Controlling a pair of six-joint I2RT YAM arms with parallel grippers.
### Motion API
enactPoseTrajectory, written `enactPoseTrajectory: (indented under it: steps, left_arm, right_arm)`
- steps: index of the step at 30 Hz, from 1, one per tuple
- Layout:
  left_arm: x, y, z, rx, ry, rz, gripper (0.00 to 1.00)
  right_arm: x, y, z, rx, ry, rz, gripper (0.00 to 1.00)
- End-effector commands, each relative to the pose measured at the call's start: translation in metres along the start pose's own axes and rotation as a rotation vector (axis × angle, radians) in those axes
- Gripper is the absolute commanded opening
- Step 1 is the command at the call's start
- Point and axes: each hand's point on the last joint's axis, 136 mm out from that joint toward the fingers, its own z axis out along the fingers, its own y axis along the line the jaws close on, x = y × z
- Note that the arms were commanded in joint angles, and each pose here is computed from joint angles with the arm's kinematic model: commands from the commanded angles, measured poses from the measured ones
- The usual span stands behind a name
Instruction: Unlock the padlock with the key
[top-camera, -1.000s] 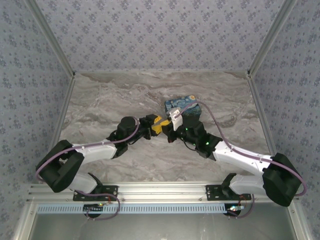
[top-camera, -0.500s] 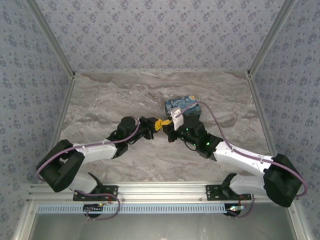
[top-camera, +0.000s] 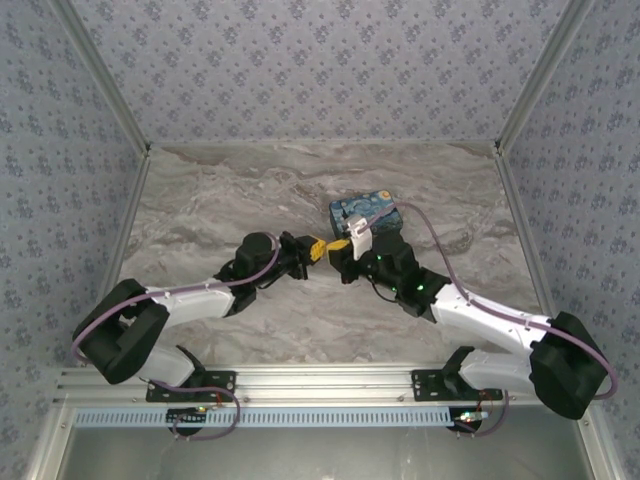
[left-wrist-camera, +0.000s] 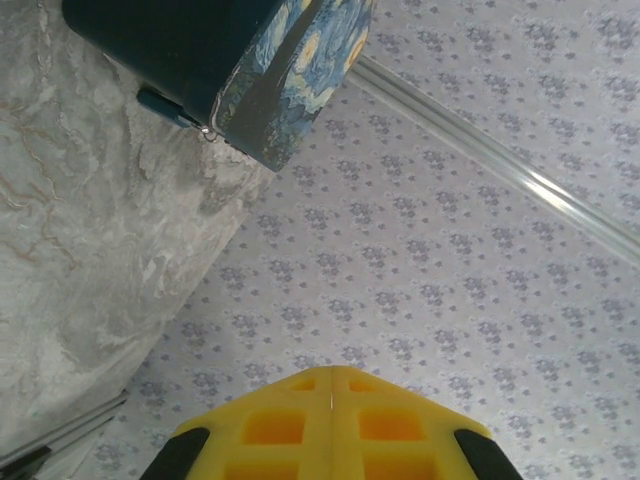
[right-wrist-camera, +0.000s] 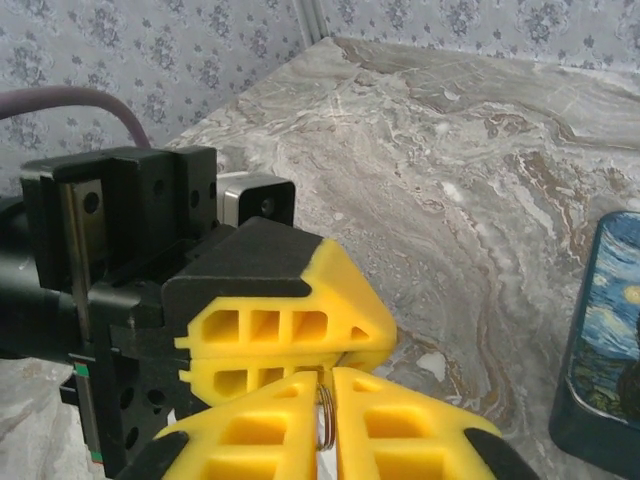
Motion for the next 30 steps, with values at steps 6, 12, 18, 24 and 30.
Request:
enactPoseTrajectory:
  steps: [6,12,18,24,30]
  left_arm:
    - [0.024,-0.063,-0.009,-0.096,-0.069,0.683,0.00]
    - [0.054,-0.105,-0.023,-0.060,-0.102,1.135,0.00]
    - [0.090,-0.119,-0.021,0.073,-0.021,1.372,0.00]
    - [0.113,-0.142,-0.026,0.245,0.000,1.395,0.00]
    - [0.127,-0.153,-0.032,0.347,0.015,1.363,0.00]
  right_arm:
    - [-0.016,-0.002,-0.028,-0.150,-0.055,0.256,0.37]
    - [-0.049,-0.001,-0.057,-0.277,-0.207,0.358,0.53]
    - [-0.089,0.013,-0.085,-0.418,-0.353,0.347,0.66]
    - [-0.109,0.020,-0.097,-0.478,-0.436,0.329,0.67]
    - [-0.115,0.026,-0.100,-0.523,-0.474,0.335,0.64]
